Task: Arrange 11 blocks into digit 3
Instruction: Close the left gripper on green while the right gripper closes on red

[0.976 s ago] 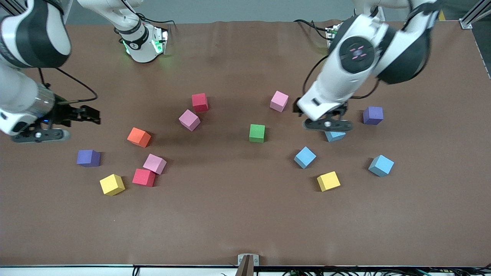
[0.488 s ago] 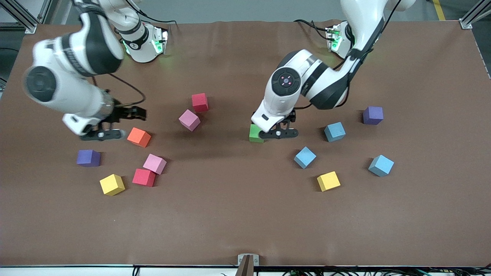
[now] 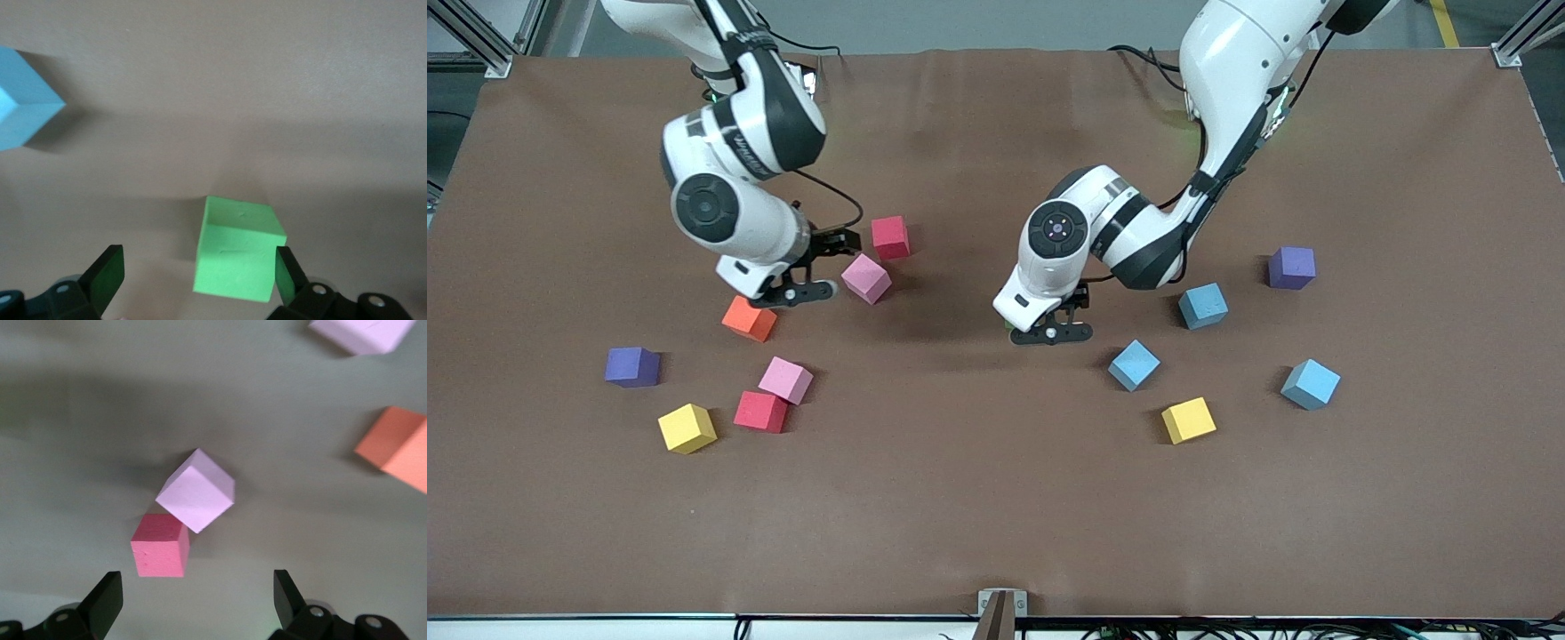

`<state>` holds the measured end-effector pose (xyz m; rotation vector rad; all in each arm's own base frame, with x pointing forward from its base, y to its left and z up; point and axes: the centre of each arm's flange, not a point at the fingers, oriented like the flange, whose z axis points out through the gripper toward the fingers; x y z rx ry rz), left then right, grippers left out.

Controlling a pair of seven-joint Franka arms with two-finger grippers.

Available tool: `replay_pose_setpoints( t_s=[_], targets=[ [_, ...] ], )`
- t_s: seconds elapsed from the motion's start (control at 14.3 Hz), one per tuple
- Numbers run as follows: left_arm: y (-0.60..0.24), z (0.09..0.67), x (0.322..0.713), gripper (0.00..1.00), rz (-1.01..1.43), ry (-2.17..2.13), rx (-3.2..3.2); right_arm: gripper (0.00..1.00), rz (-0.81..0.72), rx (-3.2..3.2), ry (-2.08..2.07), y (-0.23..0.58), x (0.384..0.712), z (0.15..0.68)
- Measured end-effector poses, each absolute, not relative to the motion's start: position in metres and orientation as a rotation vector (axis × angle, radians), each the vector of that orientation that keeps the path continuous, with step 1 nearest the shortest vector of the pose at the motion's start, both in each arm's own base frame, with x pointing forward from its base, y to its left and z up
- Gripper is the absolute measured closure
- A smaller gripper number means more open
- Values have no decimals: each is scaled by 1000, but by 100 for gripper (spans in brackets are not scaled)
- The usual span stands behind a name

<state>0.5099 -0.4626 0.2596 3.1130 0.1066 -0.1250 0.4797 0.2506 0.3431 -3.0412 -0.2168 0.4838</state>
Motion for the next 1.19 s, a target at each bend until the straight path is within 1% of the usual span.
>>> replay_pose_setpoints(
  t_s=[0.35, 0.7, 0.77, 0.84, 0.91, 1.05, 1.12, 1.19],
  targets=[
    [-479, 237, 501, 0, -112, 115, 3085, 0, 481, -3060, -283, 294, 434, 286],
    [-485, 223, 493, 2, -117, 76, 3101, 0, 541, -3075, -346, 308, 407, 264],
    [-488, 221, 489, 7, -122, 66, 3103, 0, 543, -3077, -350, 309, 404, 263],
    [-490, 218, 486, 7, -128, 58, 3106, 0, 536, -3078, -349, 309, 403, 260],
    [-491, 213, 483, 13, -137, 53, 3110, 0, 521, -3079, -344, 306, 401, 256],
    [-491, 204, 482, 33, -150, 53, 3113, 0, 499, -3081, -332, 302, 395, 244],
    [-491, 205, 482, 38, -148, 52, 3112, 0, 505, -3075, -317, 301, 391, 239],
    [-492, 205, 482, 39, -147, 50, 3113, 0, 508, -3069, -307, 302, 389, 237]
  ],
)
